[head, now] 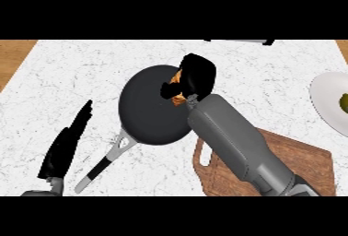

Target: Pick the croissant from the cutting board and place it in the pan

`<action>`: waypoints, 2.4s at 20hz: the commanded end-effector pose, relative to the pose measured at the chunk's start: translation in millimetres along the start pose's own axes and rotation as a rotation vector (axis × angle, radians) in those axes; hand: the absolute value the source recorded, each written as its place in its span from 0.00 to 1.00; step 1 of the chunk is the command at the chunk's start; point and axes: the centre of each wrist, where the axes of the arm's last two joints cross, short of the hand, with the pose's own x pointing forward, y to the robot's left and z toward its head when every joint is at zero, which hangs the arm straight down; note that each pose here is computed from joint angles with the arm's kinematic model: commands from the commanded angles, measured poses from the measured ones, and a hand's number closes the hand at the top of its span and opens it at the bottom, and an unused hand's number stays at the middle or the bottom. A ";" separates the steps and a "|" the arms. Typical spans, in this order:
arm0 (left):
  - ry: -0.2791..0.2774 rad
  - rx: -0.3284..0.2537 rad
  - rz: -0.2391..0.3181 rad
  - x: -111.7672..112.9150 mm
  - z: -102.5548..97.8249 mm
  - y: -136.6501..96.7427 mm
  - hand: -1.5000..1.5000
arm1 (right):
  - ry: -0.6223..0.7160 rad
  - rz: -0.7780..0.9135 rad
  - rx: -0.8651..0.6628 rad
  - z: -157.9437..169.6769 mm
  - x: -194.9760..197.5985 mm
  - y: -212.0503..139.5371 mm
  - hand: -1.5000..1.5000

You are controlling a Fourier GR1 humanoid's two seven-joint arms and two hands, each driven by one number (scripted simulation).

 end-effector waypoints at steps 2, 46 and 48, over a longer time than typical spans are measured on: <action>-0.029 -0.022 -0.006 9.7 -6.5 -5.6 0.50 | 0.131 -0.183 0.151 -15.8 -12.5 6.5 1.00; 0.067 0.091 0.034 -1.2 17.0 24.6 0.50 | 0.178 -0.806 -0.418 107.7 -234.3 -30.3 0.00; 0.052 0.080 -0.001 -15.2 12.5 34.1 0.50 | 0.173 -0.801 -0.435 119.0 -234.5 -35.5 0.00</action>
